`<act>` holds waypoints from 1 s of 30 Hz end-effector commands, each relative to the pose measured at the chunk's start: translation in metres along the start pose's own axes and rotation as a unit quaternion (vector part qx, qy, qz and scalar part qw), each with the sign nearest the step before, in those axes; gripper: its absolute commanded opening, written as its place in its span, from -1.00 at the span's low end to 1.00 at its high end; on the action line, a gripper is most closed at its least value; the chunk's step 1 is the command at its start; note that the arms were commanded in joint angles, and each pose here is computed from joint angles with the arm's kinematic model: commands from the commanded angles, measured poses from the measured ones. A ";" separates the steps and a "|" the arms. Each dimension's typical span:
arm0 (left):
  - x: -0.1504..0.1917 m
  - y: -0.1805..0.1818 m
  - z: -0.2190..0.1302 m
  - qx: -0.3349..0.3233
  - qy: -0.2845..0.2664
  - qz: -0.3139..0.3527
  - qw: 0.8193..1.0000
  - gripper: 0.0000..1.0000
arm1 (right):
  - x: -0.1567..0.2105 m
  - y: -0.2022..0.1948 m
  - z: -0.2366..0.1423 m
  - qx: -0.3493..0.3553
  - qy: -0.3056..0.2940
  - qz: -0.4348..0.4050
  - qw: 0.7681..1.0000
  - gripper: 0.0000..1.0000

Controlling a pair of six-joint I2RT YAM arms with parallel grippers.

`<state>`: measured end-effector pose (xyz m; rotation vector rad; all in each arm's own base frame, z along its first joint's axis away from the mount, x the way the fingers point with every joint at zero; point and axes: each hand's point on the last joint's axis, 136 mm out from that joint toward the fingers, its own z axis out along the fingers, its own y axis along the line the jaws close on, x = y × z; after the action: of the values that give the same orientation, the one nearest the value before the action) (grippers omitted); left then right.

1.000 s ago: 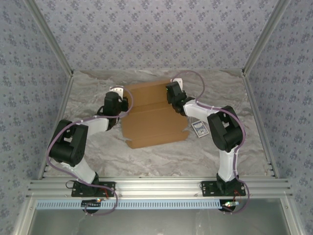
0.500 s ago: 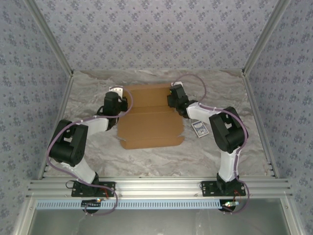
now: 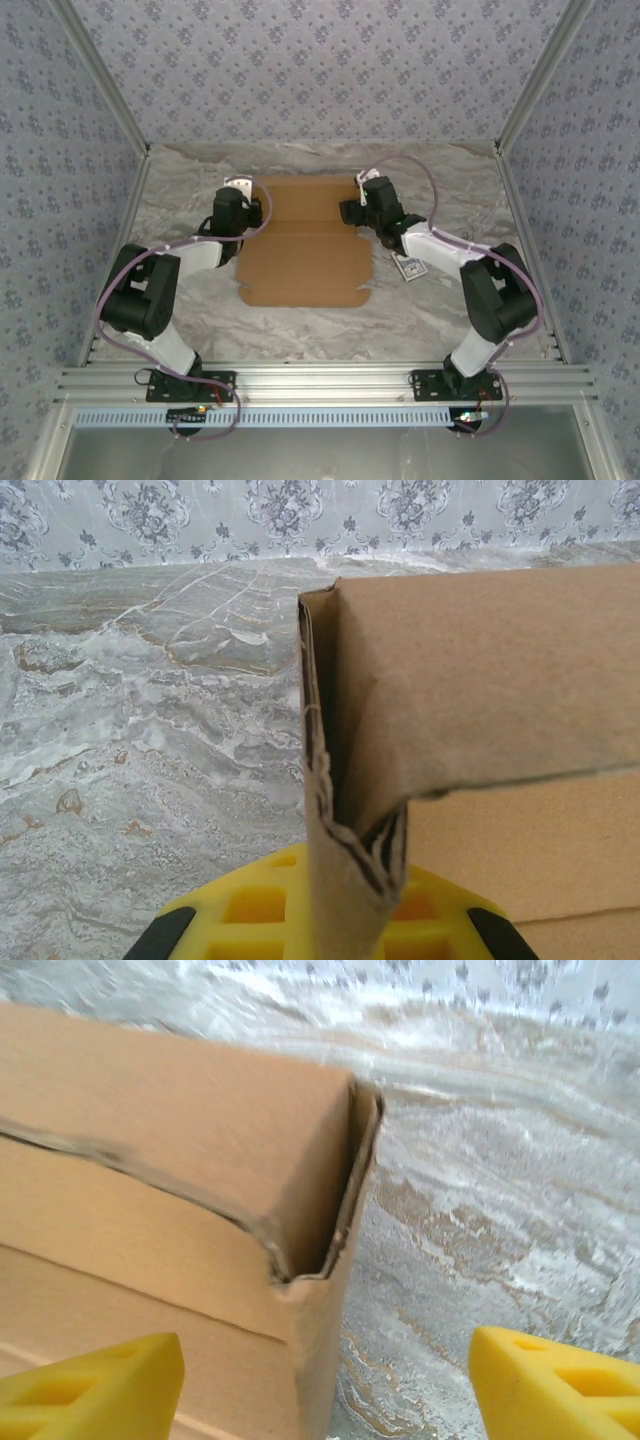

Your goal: Fold the paper box

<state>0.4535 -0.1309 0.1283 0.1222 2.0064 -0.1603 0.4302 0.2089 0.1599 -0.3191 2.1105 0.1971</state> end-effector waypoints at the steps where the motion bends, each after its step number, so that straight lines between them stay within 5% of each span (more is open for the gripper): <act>1: -0.021 -0.004 0.001 0.007 -0.035 -0.010 0.999 -1.00 | -0.017 0.002 -0.026 -0.026 -0.015 -0.016 0.999 0.58; 7: -0.020 -0.004 0.000 0.006 -0.047 -0.007 0.999 -1.00 | -0.062 -0.013 -0.049 -0.073 -0.034 0.059 0.995 0.48; 14: -0.014 -0.003 0.005 0.004 -0.048 -0.005 0.999 -1.00 | -0.084 -0.020 -0.025 -0.090 -0.001 0.115 0.989 0.34; 30: -0.002 -0.005 0.011 -0.016 -0.041 0.019 0.999 -0.98 | -0.026 -0.015 0.019 -0.106 0.096 0.138 0.980 -0.04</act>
<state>0.4605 -0.1359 0.1247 0.1324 1.9447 -0.1214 0.4704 0.2078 0.1856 -0.1923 2.2818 0.5609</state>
